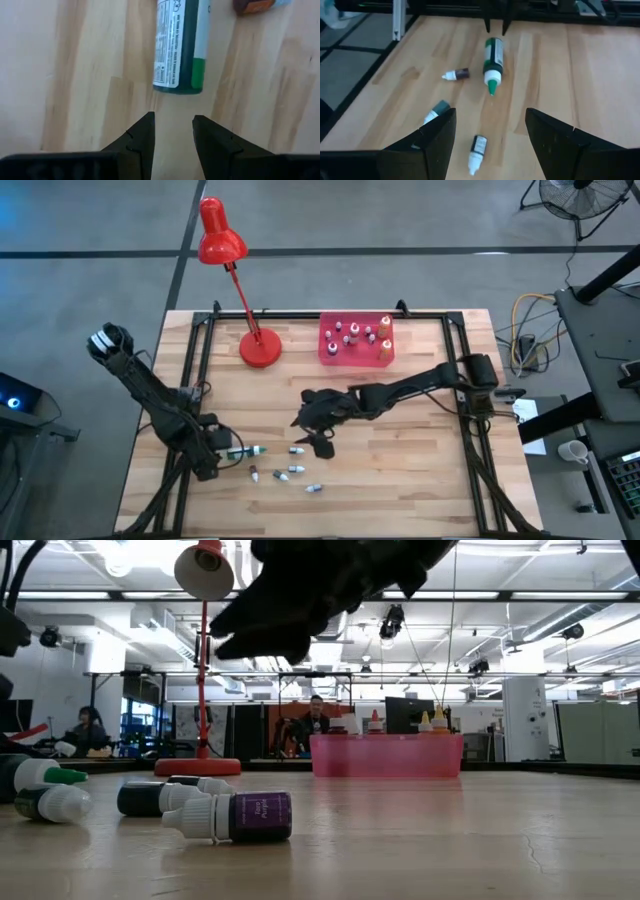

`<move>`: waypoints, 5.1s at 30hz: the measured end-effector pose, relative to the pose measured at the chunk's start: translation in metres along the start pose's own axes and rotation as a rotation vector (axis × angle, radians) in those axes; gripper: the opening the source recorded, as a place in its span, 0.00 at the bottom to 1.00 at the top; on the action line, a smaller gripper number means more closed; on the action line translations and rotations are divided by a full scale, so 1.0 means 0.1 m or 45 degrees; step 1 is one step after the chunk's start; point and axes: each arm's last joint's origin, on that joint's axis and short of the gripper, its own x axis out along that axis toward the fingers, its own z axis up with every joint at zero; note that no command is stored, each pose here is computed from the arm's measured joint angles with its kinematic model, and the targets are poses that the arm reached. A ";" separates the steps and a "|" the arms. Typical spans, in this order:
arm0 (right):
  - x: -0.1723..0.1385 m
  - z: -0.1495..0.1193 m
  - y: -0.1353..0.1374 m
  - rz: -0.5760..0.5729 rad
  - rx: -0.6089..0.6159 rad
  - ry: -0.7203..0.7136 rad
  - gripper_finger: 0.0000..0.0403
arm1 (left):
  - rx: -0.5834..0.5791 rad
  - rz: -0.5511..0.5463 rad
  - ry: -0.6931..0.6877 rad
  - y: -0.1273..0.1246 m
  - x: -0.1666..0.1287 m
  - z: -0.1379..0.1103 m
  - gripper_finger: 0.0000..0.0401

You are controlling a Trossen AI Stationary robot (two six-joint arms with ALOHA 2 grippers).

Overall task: Pick & Place food coloring
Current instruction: Put the large green food coloring bottle into the red bin

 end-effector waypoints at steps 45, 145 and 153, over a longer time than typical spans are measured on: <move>0.72 -0.47 -0.06 0.010 0.191 0.240 0.58 | 0.039 -0.287 -0.499 0.14 0.58 0.59 0.26; -0.80 -0.90 0.03 -0.139 1.602 2.032 0.29 | 0.033 -0.269 -0.555 0.12 0.62 0.67 0.26; -0.74 -0.89 0.05 -0.089 1.563 1.966 0.36 | 0.033 -0.270 -0.556 0.12 0.62 0.67 0.26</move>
